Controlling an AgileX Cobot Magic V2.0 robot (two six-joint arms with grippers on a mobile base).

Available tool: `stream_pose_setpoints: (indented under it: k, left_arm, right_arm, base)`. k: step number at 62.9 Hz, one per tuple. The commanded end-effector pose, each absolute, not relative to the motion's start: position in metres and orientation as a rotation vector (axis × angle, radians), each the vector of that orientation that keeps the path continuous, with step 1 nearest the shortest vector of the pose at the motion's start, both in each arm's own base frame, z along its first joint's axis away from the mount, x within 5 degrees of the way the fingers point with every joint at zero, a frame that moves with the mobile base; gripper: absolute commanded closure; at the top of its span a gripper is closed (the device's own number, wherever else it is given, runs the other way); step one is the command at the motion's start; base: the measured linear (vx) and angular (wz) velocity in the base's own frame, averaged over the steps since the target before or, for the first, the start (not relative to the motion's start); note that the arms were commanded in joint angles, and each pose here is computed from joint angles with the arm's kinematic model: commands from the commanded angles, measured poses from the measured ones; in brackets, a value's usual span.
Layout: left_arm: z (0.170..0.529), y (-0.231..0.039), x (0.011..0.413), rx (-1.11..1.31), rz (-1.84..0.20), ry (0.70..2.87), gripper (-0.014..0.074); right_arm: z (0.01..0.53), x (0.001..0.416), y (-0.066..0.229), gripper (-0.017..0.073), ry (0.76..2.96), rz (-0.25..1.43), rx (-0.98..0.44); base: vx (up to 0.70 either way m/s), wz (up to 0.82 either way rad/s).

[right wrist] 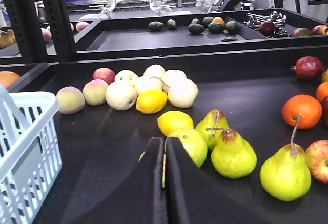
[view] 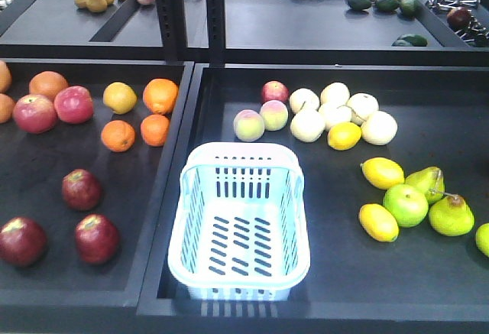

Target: Pick three apples into basket with both arms

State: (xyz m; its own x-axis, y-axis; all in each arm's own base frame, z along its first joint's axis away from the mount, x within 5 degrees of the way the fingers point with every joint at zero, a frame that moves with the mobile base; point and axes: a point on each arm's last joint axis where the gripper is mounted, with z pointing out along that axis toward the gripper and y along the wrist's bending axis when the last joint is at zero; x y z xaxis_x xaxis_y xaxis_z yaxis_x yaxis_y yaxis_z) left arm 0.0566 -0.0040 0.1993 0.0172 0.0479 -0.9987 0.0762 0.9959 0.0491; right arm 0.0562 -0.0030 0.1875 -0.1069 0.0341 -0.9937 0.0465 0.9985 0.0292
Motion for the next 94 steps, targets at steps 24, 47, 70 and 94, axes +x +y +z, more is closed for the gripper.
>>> stream_pose_setpoints:
  k: [24, 47, 70, 94]
  left_arm:
    - [0.2048, -0.0049, 0.0551, 0.089, -0.045, 1.477, 0.0600]
    - [0.2048, -0.0049, 0.0551, 0.089, -0.045, 1.477, 0.0600]
    - [0.2048, -0.0049, 0.0551, 0.089, -0.045, 1.477, 0.0600]
    - [0.2048, -0.0049, 0.0551, 0.089, -0.045, 1.477, 0.0600]
  right_arm:
    - [0.1906, 0.0567, -0.0022, 0.0568, 1.610, -0.010, 0.043]
    - [0.1906, 0.0567, -0.0022, 0.0568, 1.610, -0.010, 0.043]
    - [0.1906, 0.0567, -0.0022, 0.0568, 1.610, -0.010, 0.043]
    - [0.1906, 0.0567, -0.0022, 0.0568, 1.610, -0.010, 0.043]
  base:
    - [0.10, -0.07]
    - [0.07, -0.01]
    - [0.05, 0.02]
    - [0.04, 0.00]
